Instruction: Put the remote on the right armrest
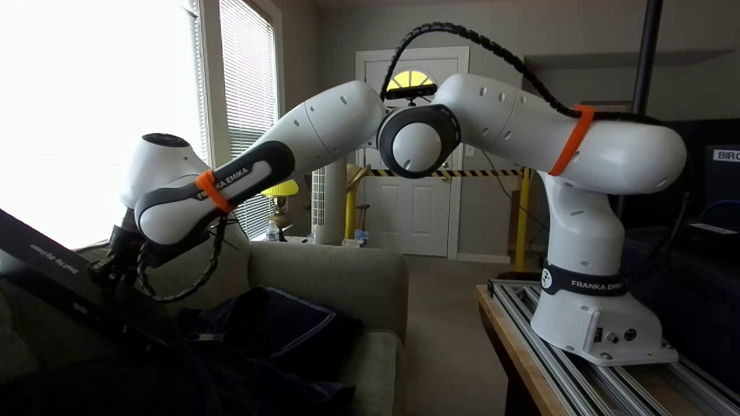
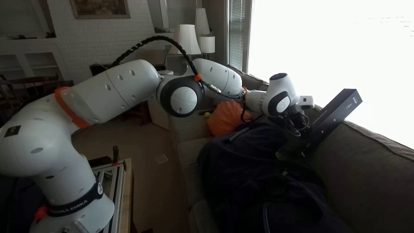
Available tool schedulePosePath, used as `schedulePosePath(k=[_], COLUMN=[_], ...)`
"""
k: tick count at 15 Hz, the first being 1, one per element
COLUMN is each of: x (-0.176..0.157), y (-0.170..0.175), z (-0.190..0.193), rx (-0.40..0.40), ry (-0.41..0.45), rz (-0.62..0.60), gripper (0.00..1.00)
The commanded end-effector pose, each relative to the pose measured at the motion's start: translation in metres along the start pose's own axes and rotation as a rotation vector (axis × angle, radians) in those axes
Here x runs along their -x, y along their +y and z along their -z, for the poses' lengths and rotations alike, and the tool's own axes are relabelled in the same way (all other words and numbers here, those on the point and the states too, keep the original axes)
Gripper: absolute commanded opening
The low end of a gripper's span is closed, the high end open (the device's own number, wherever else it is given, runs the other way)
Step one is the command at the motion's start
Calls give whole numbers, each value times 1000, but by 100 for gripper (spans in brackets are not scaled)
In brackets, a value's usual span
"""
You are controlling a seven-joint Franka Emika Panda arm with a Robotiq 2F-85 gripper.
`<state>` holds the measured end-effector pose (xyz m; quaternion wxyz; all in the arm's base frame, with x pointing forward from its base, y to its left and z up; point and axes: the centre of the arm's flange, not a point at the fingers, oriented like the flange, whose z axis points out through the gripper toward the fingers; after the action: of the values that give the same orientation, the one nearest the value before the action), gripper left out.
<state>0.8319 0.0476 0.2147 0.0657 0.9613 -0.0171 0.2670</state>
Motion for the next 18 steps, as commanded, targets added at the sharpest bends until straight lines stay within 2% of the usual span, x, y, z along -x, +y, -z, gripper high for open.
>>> schedulePosePath(k=[1,3,10,11,12,18], x=[-21,-31,-49,-49,-49,-46], y=[-7,-8,-4,-4,-4,-17], z=[10,39,68,70,70,52], rx=[-22,-43,-1,0,2,-9], ry=[-3,-10,-55,-66,-80,-50], rz=[-35,-47,-78,-90,-94,-70], gripper=[15,0,0,9,28,70])
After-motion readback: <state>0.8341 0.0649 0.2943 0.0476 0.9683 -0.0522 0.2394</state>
